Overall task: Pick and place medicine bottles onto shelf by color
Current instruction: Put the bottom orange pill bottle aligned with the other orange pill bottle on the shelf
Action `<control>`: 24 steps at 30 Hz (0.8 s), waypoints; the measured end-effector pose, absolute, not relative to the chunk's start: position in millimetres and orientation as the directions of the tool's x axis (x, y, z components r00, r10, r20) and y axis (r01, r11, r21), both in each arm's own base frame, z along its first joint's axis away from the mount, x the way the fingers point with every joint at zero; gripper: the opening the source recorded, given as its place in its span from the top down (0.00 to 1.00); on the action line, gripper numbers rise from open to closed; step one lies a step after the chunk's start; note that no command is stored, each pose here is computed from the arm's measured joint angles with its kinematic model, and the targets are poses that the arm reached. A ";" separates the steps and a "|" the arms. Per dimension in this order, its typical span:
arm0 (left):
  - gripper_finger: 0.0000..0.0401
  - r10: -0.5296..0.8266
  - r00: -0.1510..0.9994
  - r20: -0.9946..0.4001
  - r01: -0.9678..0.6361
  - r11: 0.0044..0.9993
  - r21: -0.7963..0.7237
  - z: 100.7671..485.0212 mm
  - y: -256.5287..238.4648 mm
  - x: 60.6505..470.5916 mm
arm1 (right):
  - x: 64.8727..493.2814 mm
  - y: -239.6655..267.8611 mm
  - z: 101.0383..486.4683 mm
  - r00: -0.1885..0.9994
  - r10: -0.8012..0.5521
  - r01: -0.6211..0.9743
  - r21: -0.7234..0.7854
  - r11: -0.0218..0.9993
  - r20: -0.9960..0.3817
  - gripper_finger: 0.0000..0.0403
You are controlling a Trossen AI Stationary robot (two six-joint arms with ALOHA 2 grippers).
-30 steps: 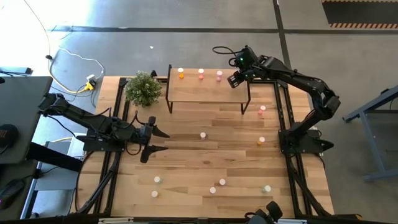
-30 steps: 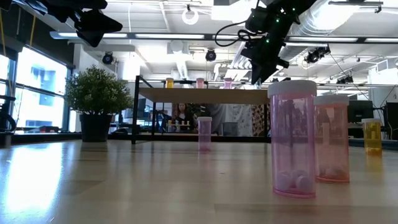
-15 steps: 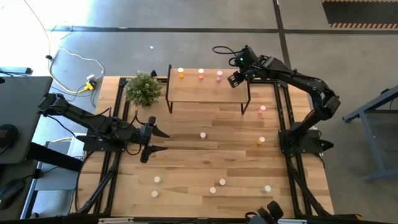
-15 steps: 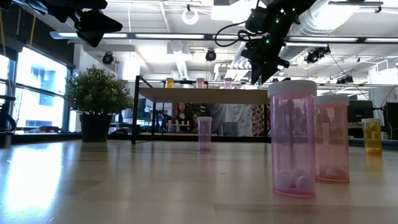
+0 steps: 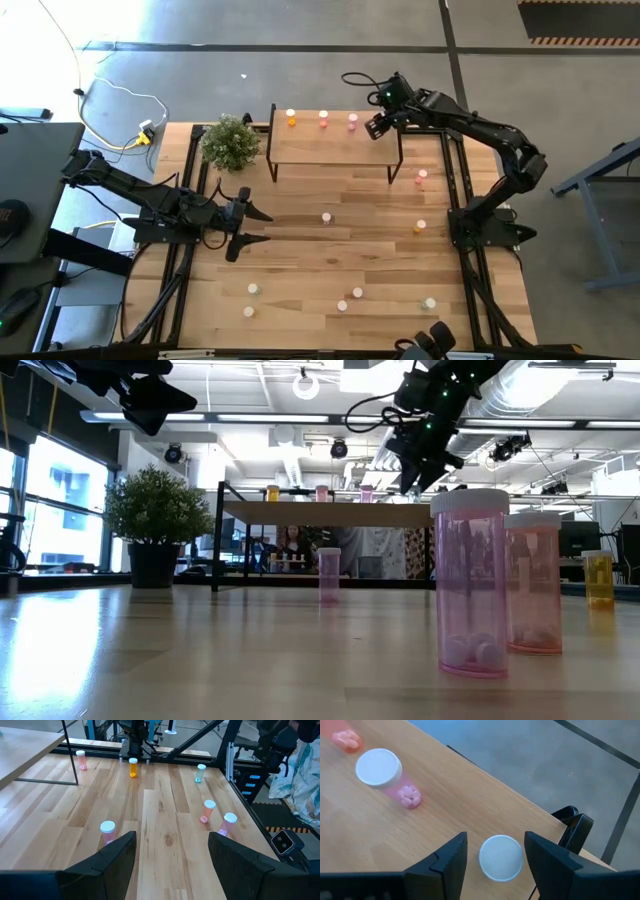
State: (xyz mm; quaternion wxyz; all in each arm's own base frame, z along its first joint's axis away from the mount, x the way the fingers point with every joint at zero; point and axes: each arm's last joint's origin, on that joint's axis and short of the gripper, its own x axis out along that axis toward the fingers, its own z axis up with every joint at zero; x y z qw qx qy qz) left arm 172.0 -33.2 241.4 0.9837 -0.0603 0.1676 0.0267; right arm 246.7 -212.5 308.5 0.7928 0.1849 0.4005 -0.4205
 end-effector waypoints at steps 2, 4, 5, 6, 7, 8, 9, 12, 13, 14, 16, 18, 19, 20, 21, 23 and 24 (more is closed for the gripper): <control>0.40 0.032 0.942 -0.333 -0.072 0.991 -0.110 241.4 -33.2 172.0 | 247.0 -212.9 308.8 0.326 -0.525 0.817 -0.046 0.575 -0.786 0.53; 0.40 0.032 0.942 -0.333 -0.073 0.991 -0.110 241.4 -33.2 172.0 | 247.1 -213.5 309.3 0.320 -0.538 0.821 -0.055 0.568 -0.780 0.53; 0.40 0.032 0.942 -0.333 -0.072 0.991 -0.110 241.4 -33.2 172.0 | 247.2 -213.7 309.9 0.320 -0.542 0.821 -0.058 0.568 -0.777 0.53; 0.40 0.032 0.942 -0.333 -0.073 0.991 -0.110 241.4 -33.2 172.0 | 247.1 -213.8 311.8 0.320 -0.544 0.821 -0.060 0.568 -0.776 0.53; 0.40 0.032 0.943 -0.333 -0.073 0.991 -0.110 241.5 -33.2 171.9 | 246.9 -214.3 314.7 0.322 -0.547 0.821 -0.059 0.567 -0.773 0.53; 0.40 0.032 0.943 -0.333 -0.073 0.991 -0.110 241.5 -33.2 172.0 | 247.4 -214.8 319.0 0.330 -0.554 0.822 -0.056 0.567 -0.764 0.53; 0.40 0.032 0.943 -0.333 -0.072 0.991 -0.110 241.5 -33.2 172.0 | 247.9 -215.3 324.4 0.338 -0.563 0.823 -0.053 0.566 -0.754 0.53; 0.40 0.033 0.943 -0.333 -0.073 0.991 -0.110 241.5 -33.1 172.0 | 248.5 -215.7 344.6 0.365 -0.585 0.824 -0.042 0.566 -0.724 0.53; 0.40 0.034 0.943 -0.332 -0.075 0.991 -0.109 241.5 -33.1 172.0 | 248.3 -215.6 353.6 0.376 -0.594 0.821 -0.042 0.570 -0.711 0.53; 0.40 0.037 0.943 -0.332 -0.077 0.991 -0.108 241.5 -33.1 172.0 | 247.6 -214.9 363.3 0.385 -0.602 0.821 -0.038 0.570 -0.700 0.53; 0.40 0.043 0.942 -0.332 -0.083 0.991 -0.106 241.5 -32.8 172.0 | 245.7 -209.5 381.3 0.394 -0.601 0.817 -0.035 0.576 -0.695 0.53; 0.40 0.044 0.942 -0.333 -0.084 0.991 -0.105 241.4 -32.8 172.0 | 244.6 -200.3 395.9 0.399 -0.589 0.812 -0.028 0.583 -0.702 0.53; 0.40 0.045 0.941 -0.336 -0.084 0.991 -0.104 241.0 -32.8 171.8 | 245.3 -193.9 401.7 0.404 -0.578 0.804 -0.026 0.595 -0.709 0.53; 0.40 0.045 0.938 -0.342 -0.085 0.991 -0.101 240.4 -32.7 171.6 | 246.2 -186.5 406.6 0.410 -0.565 0.798 -0.019 0.603 -0.716 0.53; 0.40 0.046 0.936 -0.349 -0.086 0.991 -0.099 239.7 -32.7 171.4 | 247.6 -178.3 410.0 0.416 -0.550 0.788 -0.015 0.616 -0.724 0.53; 0.40 0.048 0.931 -0.362 -0.087 0.992 -0.095 238.5 -32.5 170.8 | 251.1 -159.3 412.9 0.427 -0.522 0.765 -0.013 0.644 -0.738 0.53; 0.40 0.049 0.928 -0.370 -0.089 0.992 -0.092 237.7 -32.4 170.5 | 252.3 -149.5 413.0 0.429 -0.510 0.754 -0.014 0.656 -0.745 0.53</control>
